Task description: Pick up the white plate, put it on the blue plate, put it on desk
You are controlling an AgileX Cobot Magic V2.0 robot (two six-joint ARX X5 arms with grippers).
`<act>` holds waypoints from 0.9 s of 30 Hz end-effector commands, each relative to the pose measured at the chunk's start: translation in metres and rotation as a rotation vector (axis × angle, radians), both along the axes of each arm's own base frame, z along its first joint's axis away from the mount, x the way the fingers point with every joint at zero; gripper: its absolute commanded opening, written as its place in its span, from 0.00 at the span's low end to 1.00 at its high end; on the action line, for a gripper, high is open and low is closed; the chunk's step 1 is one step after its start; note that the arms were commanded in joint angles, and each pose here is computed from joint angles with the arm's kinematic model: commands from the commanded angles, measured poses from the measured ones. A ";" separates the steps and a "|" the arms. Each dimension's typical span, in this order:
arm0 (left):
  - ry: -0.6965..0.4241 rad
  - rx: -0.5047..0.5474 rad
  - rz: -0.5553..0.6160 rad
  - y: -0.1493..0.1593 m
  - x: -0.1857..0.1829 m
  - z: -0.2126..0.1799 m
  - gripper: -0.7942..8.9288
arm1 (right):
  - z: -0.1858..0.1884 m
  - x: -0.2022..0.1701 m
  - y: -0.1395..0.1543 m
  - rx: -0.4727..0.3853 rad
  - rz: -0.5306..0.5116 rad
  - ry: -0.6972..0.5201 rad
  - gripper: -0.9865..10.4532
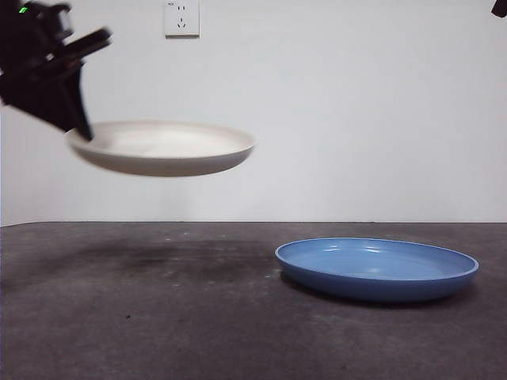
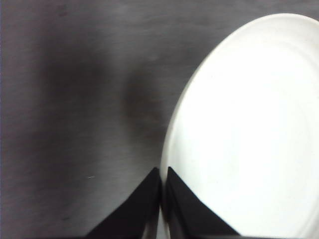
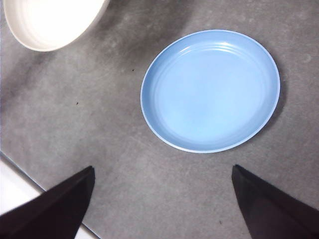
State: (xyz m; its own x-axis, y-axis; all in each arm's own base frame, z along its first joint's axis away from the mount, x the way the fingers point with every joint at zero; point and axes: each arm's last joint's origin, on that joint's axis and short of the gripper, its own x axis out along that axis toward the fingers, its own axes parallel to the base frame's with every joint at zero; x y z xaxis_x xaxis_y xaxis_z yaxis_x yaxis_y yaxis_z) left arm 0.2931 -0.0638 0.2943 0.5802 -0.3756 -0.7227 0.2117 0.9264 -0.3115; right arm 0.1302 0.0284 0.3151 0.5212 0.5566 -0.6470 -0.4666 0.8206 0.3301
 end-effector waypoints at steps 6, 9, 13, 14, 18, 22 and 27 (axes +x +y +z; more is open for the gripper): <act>-0.019 -0.078 -0.113 -0.058 0.004 0.000 0.10 | 0.018 -0.004 -0.001 0.015 -0.050 -0.058 0.47; -0.013 -0.106 -0.143 -0.080 0.008 -0.010 0.10 | 0.025 -0.010 -0.001 0.023 -0.055 -0.086 0.47; 0.028 -0.118 -0.176 -0.108 0.016 -0.026 0.10 | 0.035 -0.020 -0.003 0.030 -0.058 -0.125 0.47; 0.040 -0.113 -0.187 -0.115 0.019 -0.031 0.10 | 0.037 -0.024 -0.003 0.029 -0.060 -0.134 0.47; 0.072 -0.099 -0.214 -0.141 0.032 -0.044 0.10 | 0.045 -0.033 -0.005 0.004 -0.093 -0.165 0.47; 0.100 -0.092 -0.245 -0.167 0.044 -0.055 0.10 | 0.049 -0.041 -0.006 0.002 -0.097 -0.175 0.47; 0.144 -0.064 -0.273 -0.190 0.054 -0.069 0.10 | 0.048 -0.044 -0.007 0.000 -0.097 -0.158 0.47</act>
State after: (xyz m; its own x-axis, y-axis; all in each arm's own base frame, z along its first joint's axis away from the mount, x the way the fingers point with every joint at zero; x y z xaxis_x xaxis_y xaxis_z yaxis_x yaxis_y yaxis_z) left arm 0.3437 -0.2469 0.2271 0.3465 -0.5485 -0.7609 0.4010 0.8200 -0.4085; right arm 0.0862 0.0216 0.3583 0.6581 0.4974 -0.5652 -0.4296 0.8646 0.2608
